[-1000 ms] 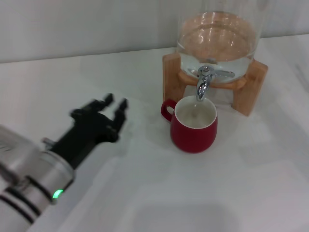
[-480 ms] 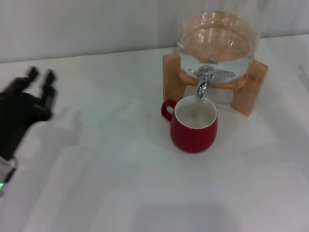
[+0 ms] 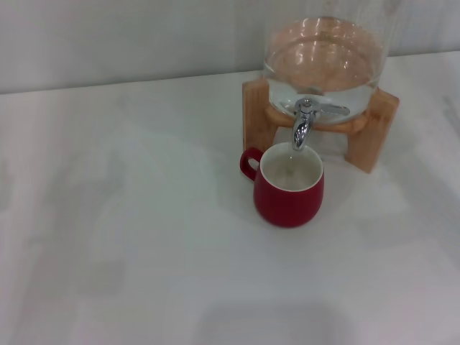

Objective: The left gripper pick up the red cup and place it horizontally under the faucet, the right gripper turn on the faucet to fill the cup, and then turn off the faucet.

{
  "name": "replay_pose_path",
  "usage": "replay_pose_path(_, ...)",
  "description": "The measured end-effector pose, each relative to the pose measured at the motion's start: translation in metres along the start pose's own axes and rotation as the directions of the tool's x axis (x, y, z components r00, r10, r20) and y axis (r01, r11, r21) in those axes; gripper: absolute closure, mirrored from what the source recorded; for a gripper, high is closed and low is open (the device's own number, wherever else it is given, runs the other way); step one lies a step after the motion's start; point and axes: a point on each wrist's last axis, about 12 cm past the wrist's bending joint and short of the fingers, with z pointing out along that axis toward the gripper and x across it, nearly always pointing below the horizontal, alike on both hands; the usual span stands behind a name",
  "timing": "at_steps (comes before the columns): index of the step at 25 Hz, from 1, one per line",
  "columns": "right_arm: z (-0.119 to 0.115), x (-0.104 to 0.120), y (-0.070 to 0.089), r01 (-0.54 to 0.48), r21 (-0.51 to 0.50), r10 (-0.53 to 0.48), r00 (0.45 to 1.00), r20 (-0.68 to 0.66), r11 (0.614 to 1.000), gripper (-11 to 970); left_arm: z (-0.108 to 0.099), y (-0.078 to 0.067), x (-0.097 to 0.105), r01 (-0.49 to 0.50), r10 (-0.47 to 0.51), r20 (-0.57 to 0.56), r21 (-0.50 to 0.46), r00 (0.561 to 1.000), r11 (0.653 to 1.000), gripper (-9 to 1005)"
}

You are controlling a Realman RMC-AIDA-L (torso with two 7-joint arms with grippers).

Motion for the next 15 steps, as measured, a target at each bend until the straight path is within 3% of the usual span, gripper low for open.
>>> replay_pose_path(3,0.001,0.000,0.002,-0.004,-0.008,0.004,1.000,0.005,1.000,285,0.001,0.008,-0.002,-0.013,0.013,0.012,-0.035,1.000,0.999,366)
replay_pose_path(8,0.001,-0.001,0.005,-0.012,-0.021,0.012,1.000,0.016,1.000,285,0.007,0.011,-0.005,-0.031,0.032,0.025,-0.043,0.999,0.999,166)
replay_pose_path(15,-0.009,-0.007,0.010,-0.062,-0.062,0.066,0.995,0.070,0.996,285,0.014,0.006,-0.004,-0.035,0.036,0.021,-0.020,0.999,0.999,132)
